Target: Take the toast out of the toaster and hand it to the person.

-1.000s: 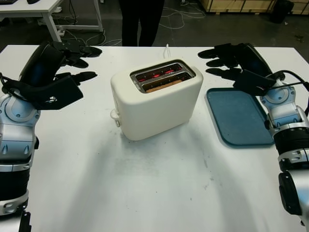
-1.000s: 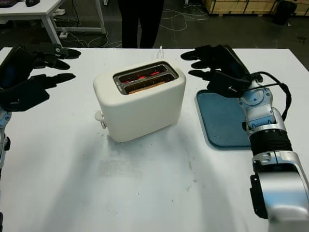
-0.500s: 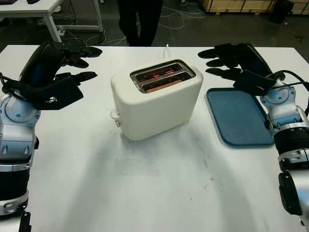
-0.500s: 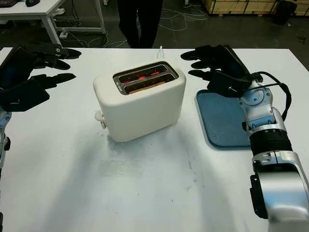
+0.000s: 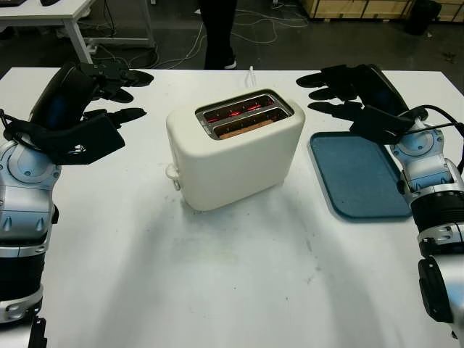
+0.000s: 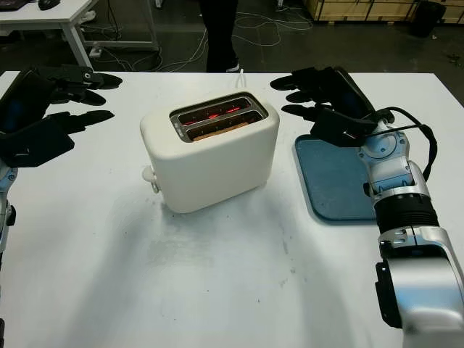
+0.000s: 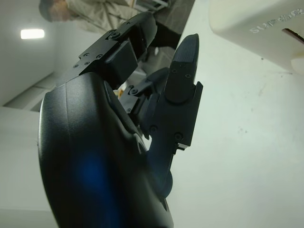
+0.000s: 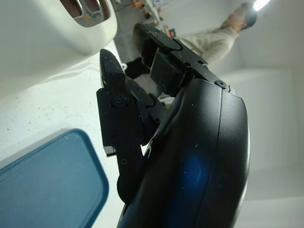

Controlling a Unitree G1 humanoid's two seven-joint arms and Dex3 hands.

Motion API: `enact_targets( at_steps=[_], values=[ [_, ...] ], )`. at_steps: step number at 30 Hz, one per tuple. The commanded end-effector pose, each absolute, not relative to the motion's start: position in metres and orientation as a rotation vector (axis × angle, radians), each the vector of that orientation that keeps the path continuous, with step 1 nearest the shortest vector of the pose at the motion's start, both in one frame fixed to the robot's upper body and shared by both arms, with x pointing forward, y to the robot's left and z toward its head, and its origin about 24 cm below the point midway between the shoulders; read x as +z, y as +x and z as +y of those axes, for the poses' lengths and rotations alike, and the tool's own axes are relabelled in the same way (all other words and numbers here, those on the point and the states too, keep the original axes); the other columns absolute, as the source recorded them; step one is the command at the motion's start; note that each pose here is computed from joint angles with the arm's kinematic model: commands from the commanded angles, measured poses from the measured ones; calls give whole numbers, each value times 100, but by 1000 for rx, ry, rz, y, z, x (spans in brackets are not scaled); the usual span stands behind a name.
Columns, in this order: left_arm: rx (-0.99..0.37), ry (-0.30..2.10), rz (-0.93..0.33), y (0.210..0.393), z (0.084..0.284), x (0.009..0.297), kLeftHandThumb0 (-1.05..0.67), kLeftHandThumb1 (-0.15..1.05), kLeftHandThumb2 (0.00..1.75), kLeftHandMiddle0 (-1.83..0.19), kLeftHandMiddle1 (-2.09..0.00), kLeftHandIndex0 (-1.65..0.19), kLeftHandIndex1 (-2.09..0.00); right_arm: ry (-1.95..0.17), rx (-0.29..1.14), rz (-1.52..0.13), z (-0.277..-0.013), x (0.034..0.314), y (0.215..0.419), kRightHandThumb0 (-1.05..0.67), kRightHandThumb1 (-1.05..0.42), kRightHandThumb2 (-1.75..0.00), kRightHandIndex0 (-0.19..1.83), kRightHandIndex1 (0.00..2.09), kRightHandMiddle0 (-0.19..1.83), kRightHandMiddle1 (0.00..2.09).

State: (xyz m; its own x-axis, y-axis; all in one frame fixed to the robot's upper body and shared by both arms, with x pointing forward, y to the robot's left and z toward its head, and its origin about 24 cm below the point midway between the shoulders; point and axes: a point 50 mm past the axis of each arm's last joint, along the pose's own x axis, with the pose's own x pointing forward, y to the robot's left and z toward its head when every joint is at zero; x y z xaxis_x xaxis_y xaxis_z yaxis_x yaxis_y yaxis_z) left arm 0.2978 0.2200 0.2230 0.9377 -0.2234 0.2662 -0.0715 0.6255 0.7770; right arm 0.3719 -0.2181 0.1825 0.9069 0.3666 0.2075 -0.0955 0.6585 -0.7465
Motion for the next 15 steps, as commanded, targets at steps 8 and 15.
enact_targets(
  at_steps=[8, 15],
  values=[
    [-95, 904, -366, 299, 220, 224, -37, 87, 0, -73, -50, -84, -4, -807, 270, -413, -217, 193, 372, -30, -92, -2, 97, 2, 88, 1],
    [-96, 905, -368, 299, 220, 224, -37, 86, 0, -73, -50, -84, -4, -808, 270, -408, -217, 192, 372, -30, -92, -2, 96, 1, 87, 0]
  ],
)
